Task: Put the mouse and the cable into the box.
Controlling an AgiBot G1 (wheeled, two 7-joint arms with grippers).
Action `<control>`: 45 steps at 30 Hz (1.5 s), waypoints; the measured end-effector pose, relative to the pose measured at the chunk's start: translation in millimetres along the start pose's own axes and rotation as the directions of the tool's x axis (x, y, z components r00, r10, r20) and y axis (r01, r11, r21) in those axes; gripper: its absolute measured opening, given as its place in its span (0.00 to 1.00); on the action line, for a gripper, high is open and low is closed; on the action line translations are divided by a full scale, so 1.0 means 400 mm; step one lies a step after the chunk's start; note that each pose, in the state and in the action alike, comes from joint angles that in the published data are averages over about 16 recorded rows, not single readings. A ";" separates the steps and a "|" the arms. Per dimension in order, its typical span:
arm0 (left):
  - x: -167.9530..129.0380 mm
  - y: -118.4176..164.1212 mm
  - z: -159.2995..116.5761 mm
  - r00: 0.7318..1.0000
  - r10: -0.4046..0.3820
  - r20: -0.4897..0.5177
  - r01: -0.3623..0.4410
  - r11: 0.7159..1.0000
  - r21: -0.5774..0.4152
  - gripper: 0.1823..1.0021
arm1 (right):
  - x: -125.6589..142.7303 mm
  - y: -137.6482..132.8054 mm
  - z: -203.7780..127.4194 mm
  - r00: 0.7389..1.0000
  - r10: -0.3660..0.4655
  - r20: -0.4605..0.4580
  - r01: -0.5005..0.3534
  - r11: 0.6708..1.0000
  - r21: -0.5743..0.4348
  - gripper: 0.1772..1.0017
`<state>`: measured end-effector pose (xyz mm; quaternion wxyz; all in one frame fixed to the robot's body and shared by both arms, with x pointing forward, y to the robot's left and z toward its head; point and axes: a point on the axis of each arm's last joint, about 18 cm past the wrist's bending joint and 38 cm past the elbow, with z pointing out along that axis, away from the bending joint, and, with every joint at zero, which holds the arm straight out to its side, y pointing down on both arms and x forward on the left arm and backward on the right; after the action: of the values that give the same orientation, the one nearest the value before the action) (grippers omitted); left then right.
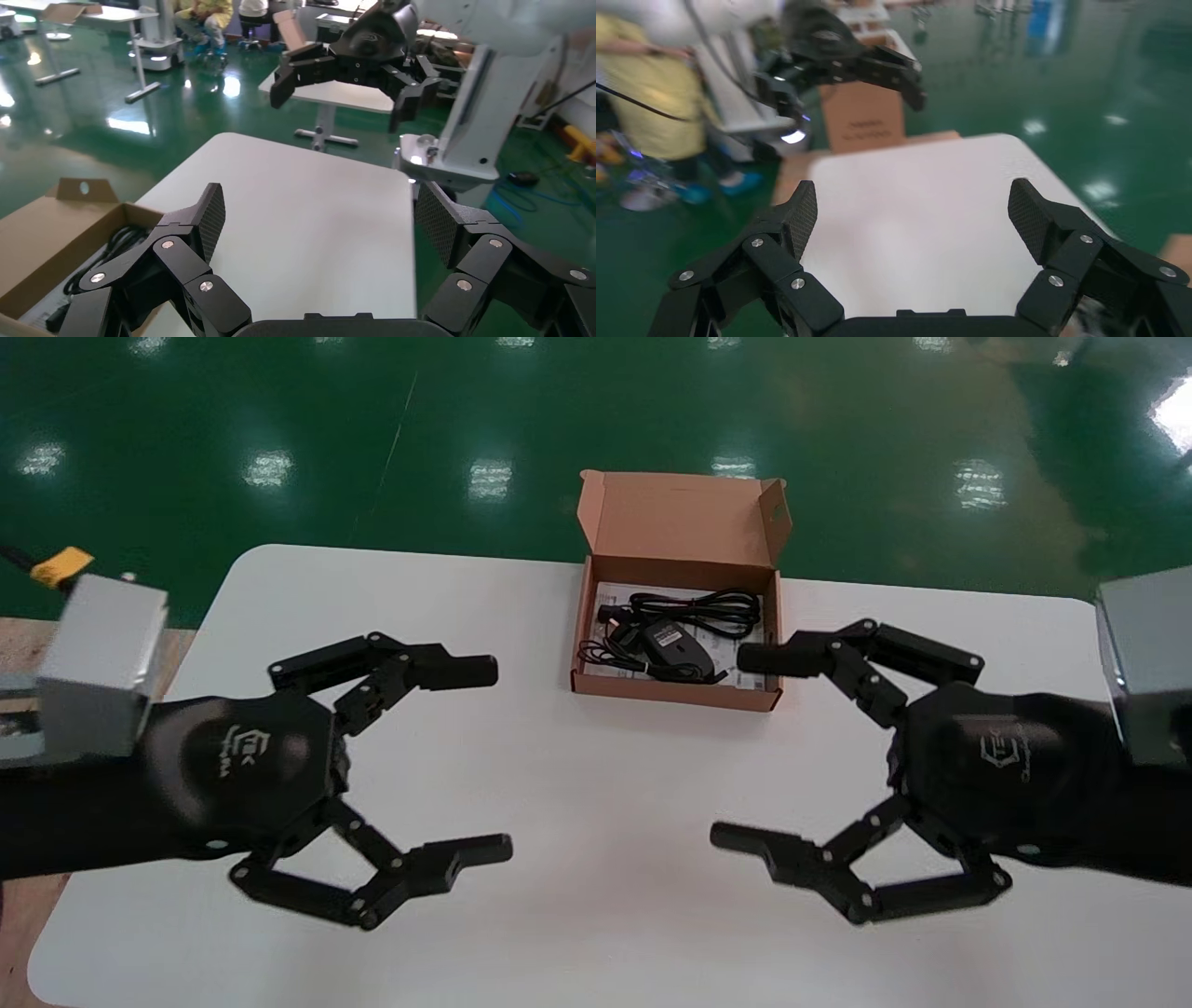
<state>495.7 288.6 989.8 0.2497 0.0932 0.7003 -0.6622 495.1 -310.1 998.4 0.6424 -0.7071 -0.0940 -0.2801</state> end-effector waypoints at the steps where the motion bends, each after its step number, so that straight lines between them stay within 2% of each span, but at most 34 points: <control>1: 0.008 -0.006 -0.009 1.000 0.002 -0.005 -0.002 1.000 -0.001 1.00 | -0.012 -0.003 0.002 1.000 0.009 0.013 -0.010 1.000 0.009 1.00; 7: 0.042 -0.030 -0.045 1.000 0.011 -0.028 -0.011 1.000 -0.006 1.00 | -0.063 -0.016 0.007 0.997 0.046 0.068 -0.049 0.998 0.042 1.00; 13: 0.052 -0.037 -0.055 0.999 0.014 -0.035 -0.014 1.000 -0.008 1.00 | -0.077 -0.019 0.008 0.995 0.054 0.083 -0.059 0.997 0.050 1.00; 45: 0.035 -0.026 -0.039 1.000 0.005 -0.022 -0.005 1.000 -0.005 1.00 | -0.053 -0.014 0.006 0.997 0.042 0.057 -0.044 0.998 0.035 1.00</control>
<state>475.3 299.9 992.2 0.2439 0.1018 0.7045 -0.6587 475.5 -302.3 992.1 0.6582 -0.7048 -0.1017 -0.2444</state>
